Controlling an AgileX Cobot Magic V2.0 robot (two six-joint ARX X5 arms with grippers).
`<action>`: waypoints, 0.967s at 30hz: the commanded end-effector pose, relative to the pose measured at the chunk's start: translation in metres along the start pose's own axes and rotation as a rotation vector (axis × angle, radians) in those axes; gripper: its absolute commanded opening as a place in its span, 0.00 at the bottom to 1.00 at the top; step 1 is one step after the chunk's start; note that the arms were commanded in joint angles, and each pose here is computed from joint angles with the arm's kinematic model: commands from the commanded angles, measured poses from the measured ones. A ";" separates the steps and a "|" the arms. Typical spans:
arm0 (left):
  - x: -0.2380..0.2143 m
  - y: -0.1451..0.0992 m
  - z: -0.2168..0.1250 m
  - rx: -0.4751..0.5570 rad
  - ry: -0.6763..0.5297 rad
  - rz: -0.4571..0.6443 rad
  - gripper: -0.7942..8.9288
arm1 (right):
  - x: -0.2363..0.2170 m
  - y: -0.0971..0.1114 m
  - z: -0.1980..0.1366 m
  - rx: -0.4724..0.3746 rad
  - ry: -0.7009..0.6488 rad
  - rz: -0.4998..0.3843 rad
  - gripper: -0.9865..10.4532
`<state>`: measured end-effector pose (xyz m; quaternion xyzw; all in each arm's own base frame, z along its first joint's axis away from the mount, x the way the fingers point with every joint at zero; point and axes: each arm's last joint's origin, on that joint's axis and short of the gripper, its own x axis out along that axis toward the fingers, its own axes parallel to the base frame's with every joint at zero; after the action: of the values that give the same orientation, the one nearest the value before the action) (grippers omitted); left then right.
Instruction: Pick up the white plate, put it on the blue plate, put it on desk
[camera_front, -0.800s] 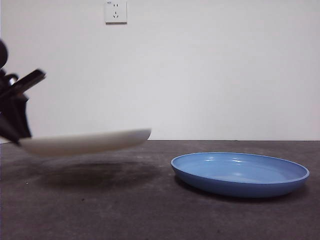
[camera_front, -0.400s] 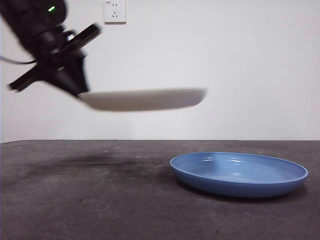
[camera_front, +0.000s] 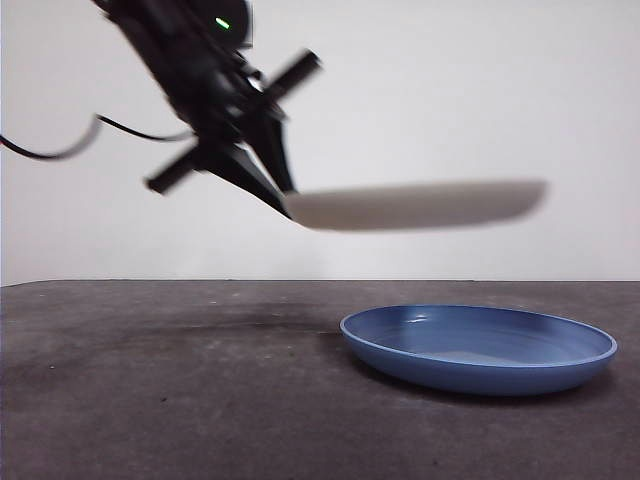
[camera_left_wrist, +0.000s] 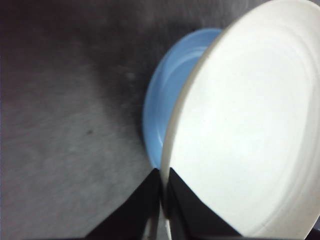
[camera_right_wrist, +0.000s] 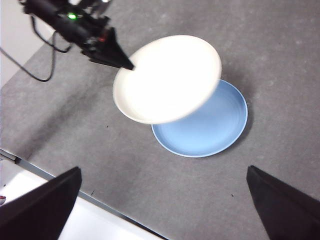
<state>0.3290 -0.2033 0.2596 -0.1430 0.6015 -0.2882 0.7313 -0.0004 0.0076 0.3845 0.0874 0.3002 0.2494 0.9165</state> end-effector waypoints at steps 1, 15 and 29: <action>0.020 -0.015 0.009 0.020 0.024 -0.020 0.10 | -0.004 0.001 0.003 -0.019 -0.011 0.003 0.63; 0.085 -0.015 0.019 0.035 0.104 0.049 0.10 | -0.004 0.001 0.001 -0.012 0.008 0.006 0.63; 0.094 -0.012 0.018 0.083 0.114 0.066 0.10 | -0.004 0.001 0.000 -0.010 0.016 0.005 0.63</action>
<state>0.3516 -0.2622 0.1978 -0.0877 0.6409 -0.2804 0.7091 -0.0015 0.0073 0.3830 0.0870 0.3095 0.2483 0.9138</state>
